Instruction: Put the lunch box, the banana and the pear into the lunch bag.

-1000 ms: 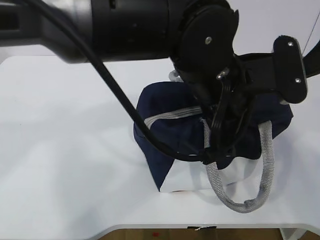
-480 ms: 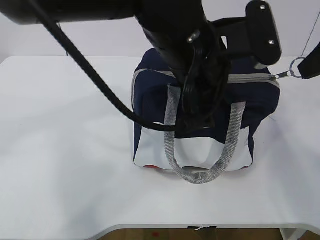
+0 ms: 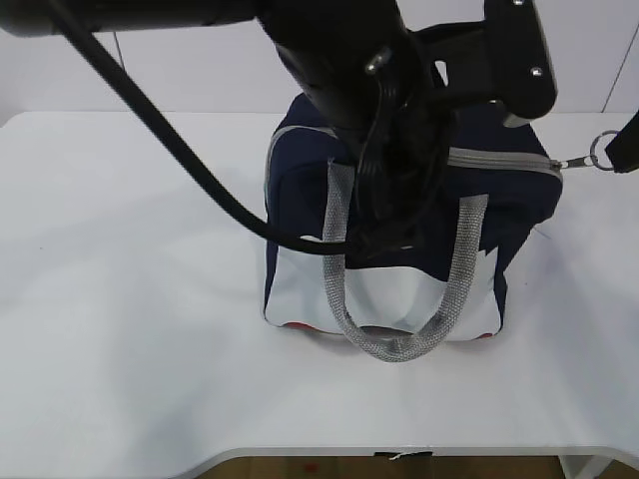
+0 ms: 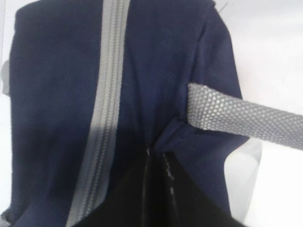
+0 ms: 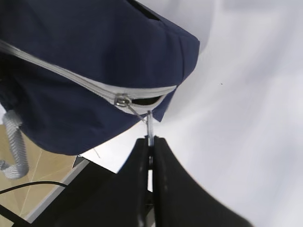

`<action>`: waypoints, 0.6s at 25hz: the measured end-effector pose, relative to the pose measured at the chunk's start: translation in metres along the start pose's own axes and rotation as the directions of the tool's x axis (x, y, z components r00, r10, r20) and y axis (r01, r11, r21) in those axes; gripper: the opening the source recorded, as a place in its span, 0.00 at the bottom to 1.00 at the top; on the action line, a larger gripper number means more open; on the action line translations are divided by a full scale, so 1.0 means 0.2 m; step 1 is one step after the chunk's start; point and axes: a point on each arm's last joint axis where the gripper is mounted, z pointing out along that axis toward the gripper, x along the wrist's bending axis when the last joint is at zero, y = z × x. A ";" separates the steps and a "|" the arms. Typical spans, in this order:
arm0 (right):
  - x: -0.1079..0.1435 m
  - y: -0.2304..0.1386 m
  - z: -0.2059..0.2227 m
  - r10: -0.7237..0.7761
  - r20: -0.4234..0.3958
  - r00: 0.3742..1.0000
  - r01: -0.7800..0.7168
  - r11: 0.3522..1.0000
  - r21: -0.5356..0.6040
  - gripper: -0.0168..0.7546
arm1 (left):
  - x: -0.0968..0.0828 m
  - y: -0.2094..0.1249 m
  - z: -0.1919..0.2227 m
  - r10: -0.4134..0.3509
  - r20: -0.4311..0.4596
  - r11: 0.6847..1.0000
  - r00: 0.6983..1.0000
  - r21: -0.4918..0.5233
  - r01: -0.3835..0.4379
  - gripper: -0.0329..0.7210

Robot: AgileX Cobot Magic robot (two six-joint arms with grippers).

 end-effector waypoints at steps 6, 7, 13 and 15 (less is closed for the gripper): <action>-0.02 0.00 0.01 0.011 0.028 1.000 -0.012 1.000 0.020 0.03 | 0.02 0.01 -0.06 -0.002 -0.020 1.000 1.000 -0.021 0.002 0.04; -0.02 0.00 0.02 0.015 0.031 0.999 -0.016 1.000 0.026 0.03 | 0.02 0.01 -0.07 -0.003 -0.024 1.000 1.000 -0.023 0.002 0.04; -0.07 0.01 0.10 0.034 0.035 0.999 -0.036 0.996 0.077 0.03 | 0.03 0.01 -0.09 0.006 -0.038 1.000 0.999 -0.025 -0.007 0.04; -0.08 0.01 0.12 0.040 0.034 0.999 -0.043 0.995 0.086 0.03 | 0.03 0.01 -0.09 0.011 -0.045 1.000 0.999 -0.023 -0.012 0.04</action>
